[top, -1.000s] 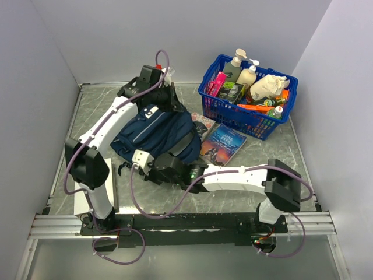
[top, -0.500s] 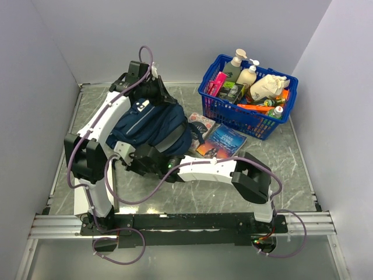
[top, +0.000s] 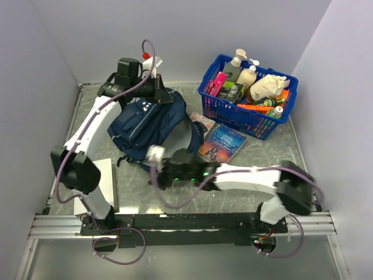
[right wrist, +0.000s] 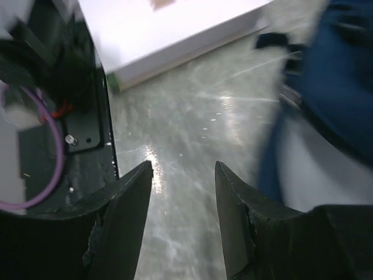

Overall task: Pack the student bag
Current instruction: Unzip the student bag at the center of the board.

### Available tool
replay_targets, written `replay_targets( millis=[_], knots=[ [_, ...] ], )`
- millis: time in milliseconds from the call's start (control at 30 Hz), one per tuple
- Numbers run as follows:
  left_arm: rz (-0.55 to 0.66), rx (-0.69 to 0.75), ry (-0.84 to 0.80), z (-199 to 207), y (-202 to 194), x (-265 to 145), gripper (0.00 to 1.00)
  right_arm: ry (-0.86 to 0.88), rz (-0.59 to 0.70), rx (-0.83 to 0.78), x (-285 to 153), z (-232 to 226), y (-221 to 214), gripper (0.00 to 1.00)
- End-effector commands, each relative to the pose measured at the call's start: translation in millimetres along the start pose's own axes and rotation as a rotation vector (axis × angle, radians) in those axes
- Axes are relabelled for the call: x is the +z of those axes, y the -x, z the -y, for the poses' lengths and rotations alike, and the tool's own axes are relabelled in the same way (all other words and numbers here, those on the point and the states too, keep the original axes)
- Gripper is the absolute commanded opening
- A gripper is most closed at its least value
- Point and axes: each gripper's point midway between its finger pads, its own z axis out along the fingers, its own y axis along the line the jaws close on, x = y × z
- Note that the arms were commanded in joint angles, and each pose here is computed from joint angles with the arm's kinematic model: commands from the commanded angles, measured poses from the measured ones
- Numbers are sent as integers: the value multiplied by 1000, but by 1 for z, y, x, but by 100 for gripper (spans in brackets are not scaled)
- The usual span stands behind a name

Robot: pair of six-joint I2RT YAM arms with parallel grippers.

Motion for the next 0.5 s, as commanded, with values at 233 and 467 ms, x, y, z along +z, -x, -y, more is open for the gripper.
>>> replay_targets(
  millis=[233,467],
  knots=[
    [32,455,19,28,-4,-69,1,-269,144,304,-49,97,8,40],
    [136,468,202,-15,5,-78,1,-425,-2,452,-66,116,-33,55]
  ],
)
